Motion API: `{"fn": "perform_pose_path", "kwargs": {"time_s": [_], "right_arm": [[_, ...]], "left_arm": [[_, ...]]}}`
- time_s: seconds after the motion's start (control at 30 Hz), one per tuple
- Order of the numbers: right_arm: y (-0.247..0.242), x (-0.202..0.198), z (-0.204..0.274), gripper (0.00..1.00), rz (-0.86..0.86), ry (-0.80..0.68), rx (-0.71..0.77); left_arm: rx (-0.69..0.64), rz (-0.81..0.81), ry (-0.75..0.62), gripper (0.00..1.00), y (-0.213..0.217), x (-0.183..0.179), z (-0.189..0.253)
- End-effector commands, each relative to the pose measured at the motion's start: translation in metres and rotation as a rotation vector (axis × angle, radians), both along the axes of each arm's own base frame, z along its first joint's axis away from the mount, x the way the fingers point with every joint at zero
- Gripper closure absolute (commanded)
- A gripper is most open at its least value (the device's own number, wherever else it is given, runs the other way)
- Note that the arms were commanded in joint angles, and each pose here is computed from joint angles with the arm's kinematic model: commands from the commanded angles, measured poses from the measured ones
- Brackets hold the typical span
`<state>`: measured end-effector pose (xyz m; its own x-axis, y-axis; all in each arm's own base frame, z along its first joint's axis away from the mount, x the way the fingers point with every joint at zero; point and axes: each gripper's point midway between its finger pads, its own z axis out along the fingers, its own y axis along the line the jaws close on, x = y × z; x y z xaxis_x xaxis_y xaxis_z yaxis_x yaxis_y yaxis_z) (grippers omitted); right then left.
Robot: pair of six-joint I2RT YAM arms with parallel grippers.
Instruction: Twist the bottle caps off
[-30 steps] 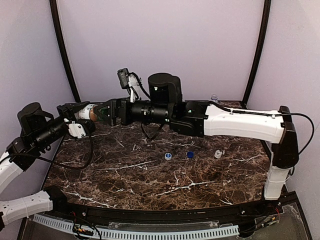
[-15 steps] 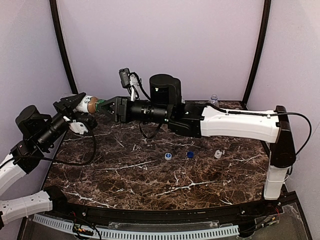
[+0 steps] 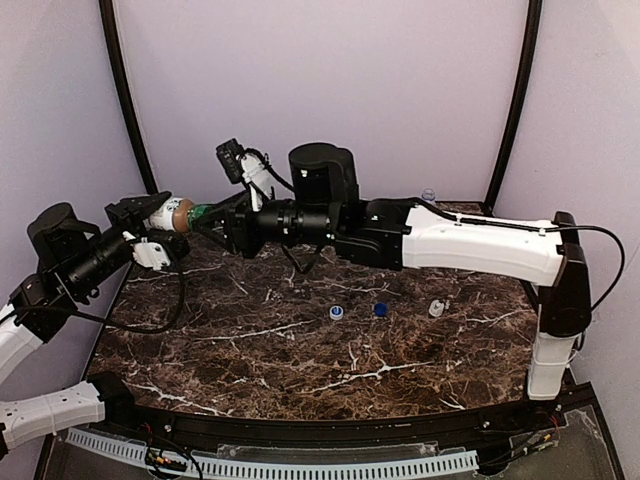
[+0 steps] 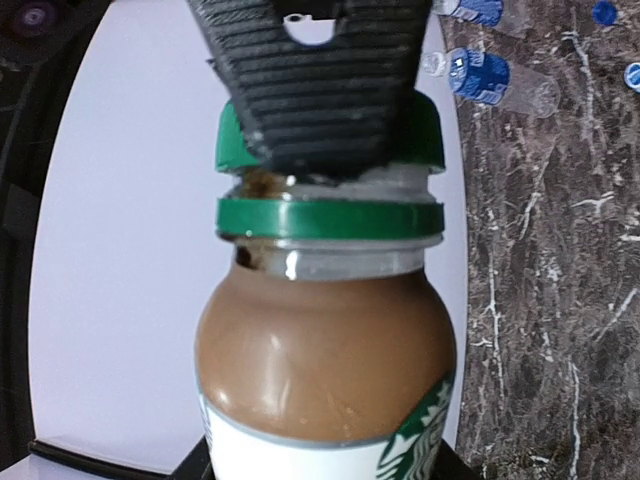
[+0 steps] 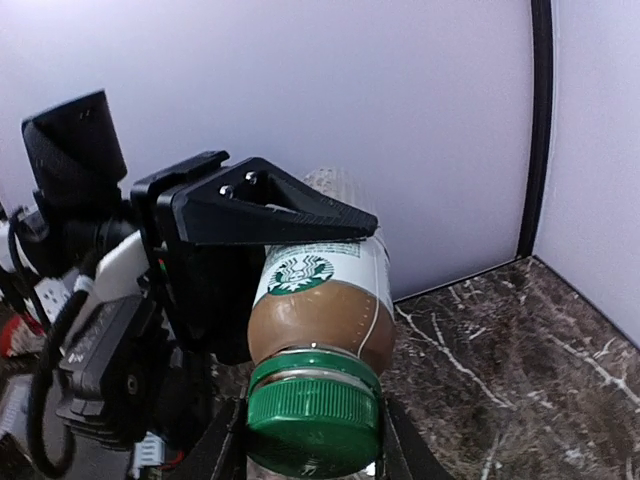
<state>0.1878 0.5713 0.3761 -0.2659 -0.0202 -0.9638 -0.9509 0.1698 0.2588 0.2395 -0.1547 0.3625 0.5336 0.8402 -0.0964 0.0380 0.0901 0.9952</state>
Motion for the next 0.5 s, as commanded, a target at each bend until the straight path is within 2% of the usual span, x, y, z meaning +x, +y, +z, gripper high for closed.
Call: {"fn": "perform_pose_path", "kwargs": {"time_s": [0.0, 0.1, 0.27, 0.33, 0.4, 0.47], "right_arm": [[-0.013, -0.043, -0.012, 1.00, 0.039, -0.663, -0.233], [-0.027, -0.050, -0.012, 1.00, -0.022, -0.972, -0.342], [-0.043, -0.062, -0.019, 1.00, -0.134, -1.511, -0.491], [-0.048, -0.062, -0.017, 1.00, -0.204, -1.656, -0.534], [-0.053, -0.054, -0.011, 1.00, -0.276, -1.660, -0.581], [-0.058, -0.034, -0.006, 1.00, -0.322, -1.448, -0.600]], "left_arm": [[0.090, -0.166, 0.349, 0.86, -0.013, -0.038, -0.058], [0.170, -0.223, 0.507, 0.86, -0.011, -0.061, -0.091], [0.210, -0.288, 0.681, 0.87, -0.010, -0.088, -0.118], [0.212, -0.289, 0.726, 0.87, -0.009, -0.092, -0.126], [0.182, -0.269, 0.722, 0.87, -0.010, -0.087, -0.125], [0.112, -0.229, 0.705, 0.88, -0.012, -0.077, -0.117]]}}
